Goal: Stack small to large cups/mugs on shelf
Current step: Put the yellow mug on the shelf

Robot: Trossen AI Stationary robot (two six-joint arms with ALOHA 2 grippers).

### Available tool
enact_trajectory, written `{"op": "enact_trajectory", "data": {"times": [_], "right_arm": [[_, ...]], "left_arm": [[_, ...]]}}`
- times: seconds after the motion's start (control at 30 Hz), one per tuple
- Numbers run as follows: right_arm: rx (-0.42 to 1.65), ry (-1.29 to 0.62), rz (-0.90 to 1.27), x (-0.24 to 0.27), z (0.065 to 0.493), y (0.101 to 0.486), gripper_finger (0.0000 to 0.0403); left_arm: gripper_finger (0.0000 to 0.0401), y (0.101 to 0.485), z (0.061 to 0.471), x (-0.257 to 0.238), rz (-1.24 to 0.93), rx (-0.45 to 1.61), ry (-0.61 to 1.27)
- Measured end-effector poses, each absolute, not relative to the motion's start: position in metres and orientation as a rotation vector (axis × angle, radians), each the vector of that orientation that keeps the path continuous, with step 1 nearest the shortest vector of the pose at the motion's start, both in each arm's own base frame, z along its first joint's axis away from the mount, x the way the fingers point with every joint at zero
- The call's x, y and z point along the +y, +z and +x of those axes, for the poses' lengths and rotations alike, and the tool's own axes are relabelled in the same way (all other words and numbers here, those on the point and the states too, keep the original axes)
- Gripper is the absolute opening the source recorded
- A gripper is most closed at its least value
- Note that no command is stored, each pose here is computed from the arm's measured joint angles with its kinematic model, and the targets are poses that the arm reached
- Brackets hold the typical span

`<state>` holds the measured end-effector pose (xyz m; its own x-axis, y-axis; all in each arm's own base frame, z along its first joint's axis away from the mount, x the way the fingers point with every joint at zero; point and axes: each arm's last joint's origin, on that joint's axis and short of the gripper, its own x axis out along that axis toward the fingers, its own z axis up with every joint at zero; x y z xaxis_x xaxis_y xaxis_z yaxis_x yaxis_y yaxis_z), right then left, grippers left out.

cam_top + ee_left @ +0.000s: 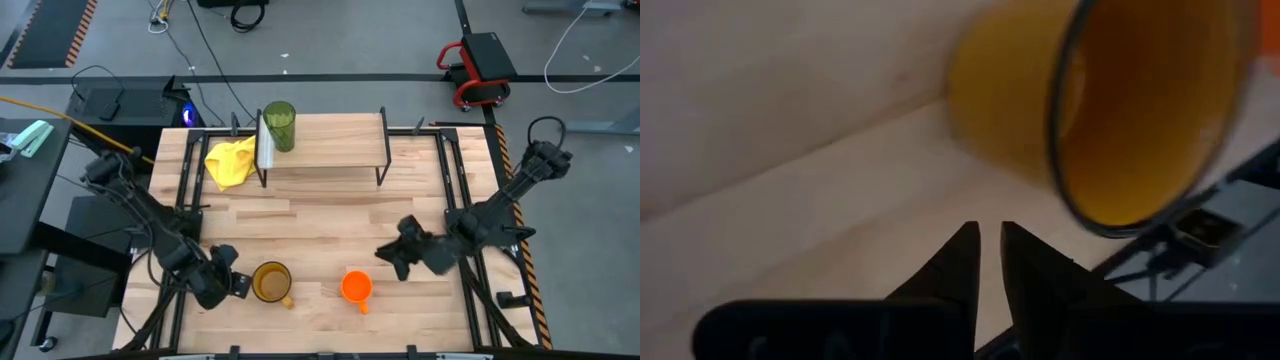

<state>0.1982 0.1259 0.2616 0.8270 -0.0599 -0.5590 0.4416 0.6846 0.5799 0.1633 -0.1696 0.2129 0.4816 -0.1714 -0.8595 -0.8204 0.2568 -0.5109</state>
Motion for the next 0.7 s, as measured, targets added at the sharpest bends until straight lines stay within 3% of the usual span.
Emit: {"op": "enact_trajectory", "data": {"times": [0.4,0.7], "right_arm": [[0.649,-0.231,0.709,0.099,0.230,0.251,0.0094],[0.675,-0.221,0.699,0.100,0.234,0.246,0.0094]], "left_arm": [[0.0049,0.191,0.203,-0.178,-1.311,0.948,0.499],[0.0045,0.185,0.232,-0.155,-1.274,0.873,0.508]]}}
